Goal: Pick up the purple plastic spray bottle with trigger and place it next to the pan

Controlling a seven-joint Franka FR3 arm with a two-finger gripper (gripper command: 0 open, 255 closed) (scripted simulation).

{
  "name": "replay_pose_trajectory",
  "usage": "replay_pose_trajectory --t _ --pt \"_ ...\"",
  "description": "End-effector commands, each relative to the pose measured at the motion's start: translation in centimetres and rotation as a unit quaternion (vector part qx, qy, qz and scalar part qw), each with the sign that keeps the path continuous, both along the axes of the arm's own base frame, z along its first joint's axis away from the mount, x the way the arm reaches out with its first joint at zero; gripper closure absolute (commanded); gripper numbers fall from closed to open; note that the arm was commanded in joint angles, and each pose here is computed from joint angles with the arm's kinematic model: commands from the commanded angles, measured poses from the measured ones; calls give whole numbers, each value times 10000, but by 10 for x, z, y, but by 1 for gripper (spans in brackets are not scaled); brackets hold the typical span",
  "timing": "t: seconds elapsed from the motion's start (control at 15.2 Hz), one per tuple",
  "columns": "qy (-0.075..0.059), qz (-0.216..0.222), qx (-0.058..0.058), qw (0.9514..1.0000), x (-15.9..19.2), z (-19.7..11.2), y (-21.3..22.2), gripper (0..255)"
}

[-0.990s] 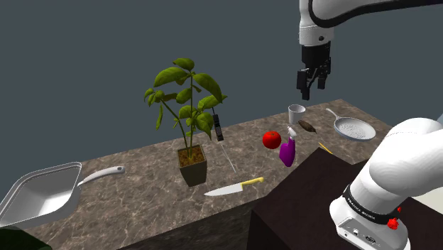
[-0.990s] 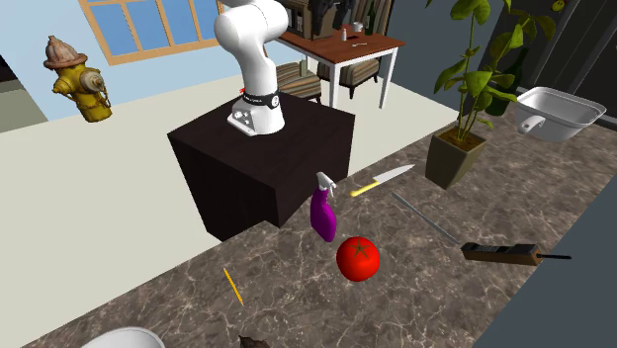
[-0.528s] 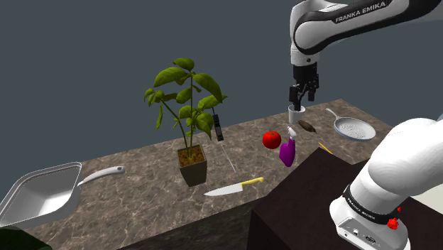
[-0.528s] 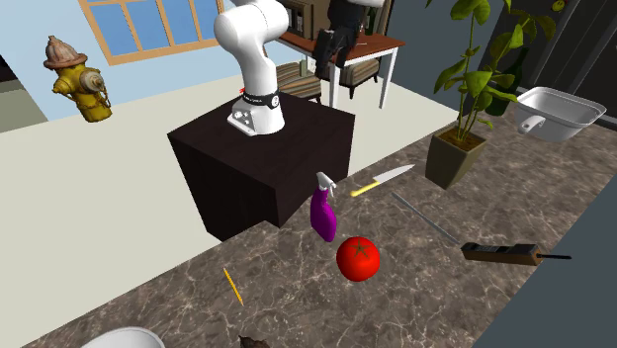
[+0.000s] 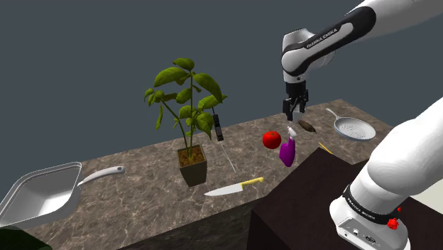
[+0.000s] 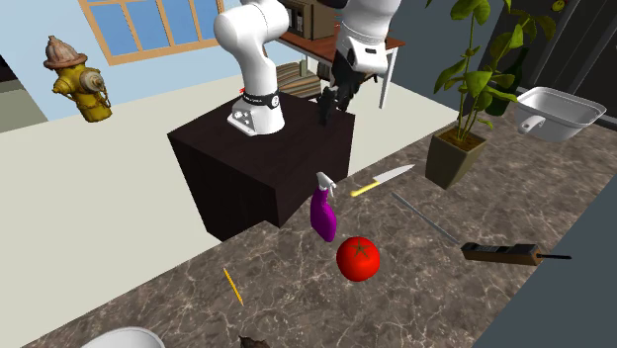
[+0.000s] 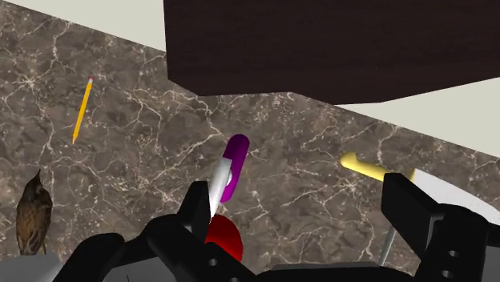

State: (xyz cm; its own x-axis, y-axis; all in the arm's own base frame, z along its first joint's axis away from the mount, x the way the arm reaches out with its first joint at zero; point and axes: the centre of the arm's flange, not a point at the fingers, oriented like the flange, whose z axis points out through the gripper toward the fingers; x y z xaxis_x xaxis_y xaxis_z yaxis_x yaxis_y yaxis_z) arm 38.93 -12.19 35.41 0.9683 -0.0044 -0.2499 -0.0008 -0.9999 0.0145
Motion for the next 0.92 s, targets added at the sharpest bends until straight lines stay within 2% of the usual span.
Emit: replay_pose_trajectory --t 0.0,0.86 --pt "28 15 45 10000 9 -24 -10 0" --pt "238 88 352 9991 71 -179 -72 0"
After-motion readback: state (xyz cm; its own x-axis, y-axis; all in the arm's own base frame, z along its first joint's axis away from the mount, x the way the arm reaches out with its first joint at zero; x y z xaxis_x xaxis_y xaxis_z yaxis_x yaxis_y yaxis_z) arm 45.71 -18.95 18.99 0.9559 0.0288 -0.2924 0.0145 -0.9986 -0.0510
